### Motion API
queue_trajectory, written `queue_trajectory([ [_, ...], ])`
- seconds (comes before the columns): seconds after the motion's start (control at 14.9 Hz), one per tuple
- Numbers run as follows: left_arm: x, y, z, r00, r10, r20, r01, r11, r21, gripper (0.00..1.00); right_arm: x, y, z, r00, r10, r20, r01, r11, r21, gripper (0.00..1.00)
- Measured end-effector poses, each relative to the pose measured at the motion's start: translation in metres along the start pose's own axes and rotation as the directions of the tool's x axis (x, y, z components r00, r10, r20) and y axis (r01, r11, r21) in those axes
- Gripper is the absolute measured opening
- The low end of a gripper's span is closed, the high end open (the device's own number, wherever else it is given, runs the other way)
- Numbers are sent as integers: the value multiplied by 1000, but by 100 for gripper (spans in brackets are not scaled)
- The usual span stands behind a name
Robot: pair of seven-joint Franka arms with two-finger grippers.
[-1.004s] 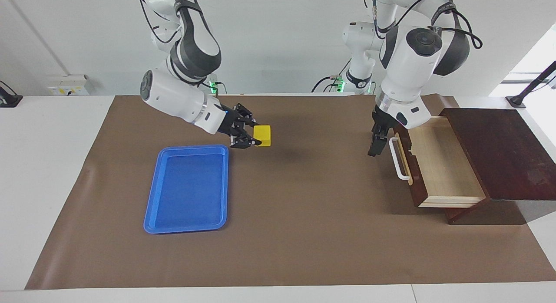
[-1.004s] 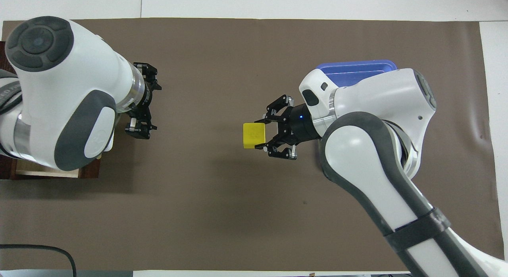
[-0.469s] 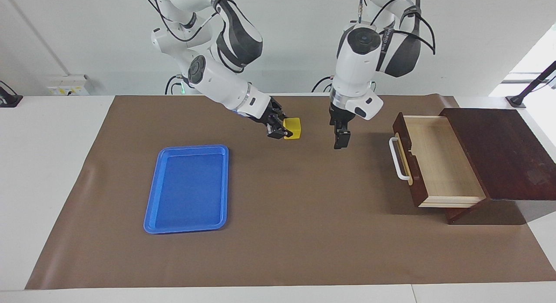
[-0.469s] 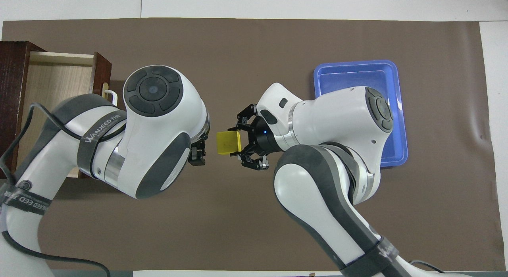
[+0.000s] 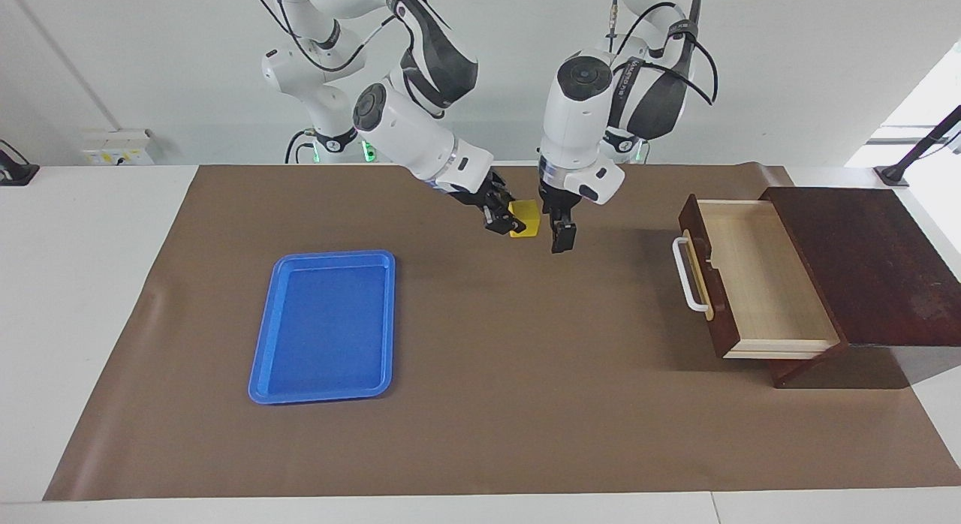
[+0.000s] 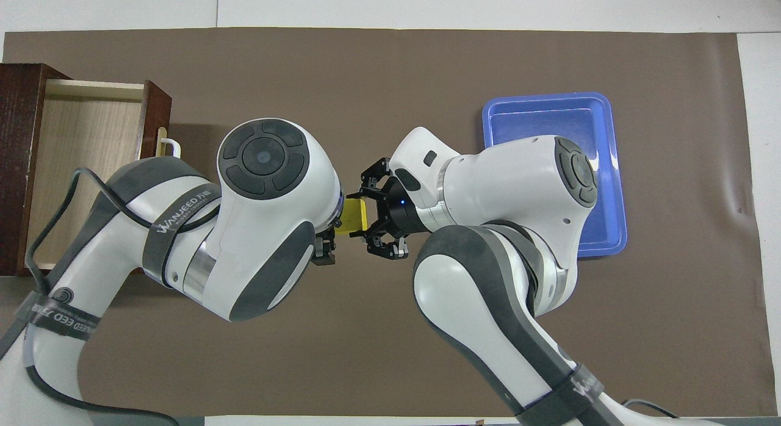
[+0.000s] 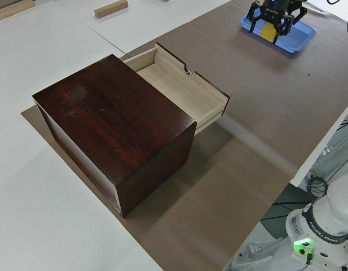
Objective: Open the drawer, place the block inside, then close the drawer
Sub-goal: 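Grasp the yellow block from the right gripper with the left gripper, then carry the block into the drawer with the left gripper while the right gripper withdraws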
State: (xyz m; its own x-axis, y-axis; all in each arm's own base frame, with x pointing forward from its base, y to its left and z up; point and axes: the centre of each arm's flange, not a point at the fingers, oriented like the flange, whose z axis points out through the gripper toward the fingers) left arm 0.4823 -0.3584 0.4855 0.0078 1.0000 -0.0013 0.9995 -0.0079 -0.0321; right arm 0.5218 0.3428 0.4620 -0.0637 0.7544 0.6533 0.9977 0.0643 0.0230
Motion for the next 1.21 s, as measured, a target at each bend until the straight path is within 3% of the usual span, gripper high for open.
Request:
queue_trajectory([
  [0.2, -8, -7, 1, 1000, 9, 9, -9, 1000, 8, 100, 0, 0, 0, 1000, 0, 0, 0, 1000, -1, 55],
  [0.4, -9, -4, -1, 1000, -9, 21, 9, 1000, -9, 63, 0, 0, 1, 1000, 0, 0, 0, 1000, 5, 55],
  [0.47, -9, -3, -2, 1000, -10, 26, 10, 1000, -16, 55, 0, 0, 0, 1000, 6, 0, -6, 1000, 3, 55],
  [1.0, -9, -3, -2, 1000, -11, 29, 11, 1000, -19, 55, 0, 1, 0, 1000, 7, 1, -7, 1000, 2, 55],
  [1.07, -9, -3, -3, 999, -15, 30, 16, 1000, -19, 55, 0, 1, 0, 1000, 17, 0, -17, 1000, 1, 59],
  [1.21, -7, -2, -4, 999, -28, 31, 29, 999, -20, 55, 0, 2, -2, 999, 40, -1, -40, 999, -2, 78],
])
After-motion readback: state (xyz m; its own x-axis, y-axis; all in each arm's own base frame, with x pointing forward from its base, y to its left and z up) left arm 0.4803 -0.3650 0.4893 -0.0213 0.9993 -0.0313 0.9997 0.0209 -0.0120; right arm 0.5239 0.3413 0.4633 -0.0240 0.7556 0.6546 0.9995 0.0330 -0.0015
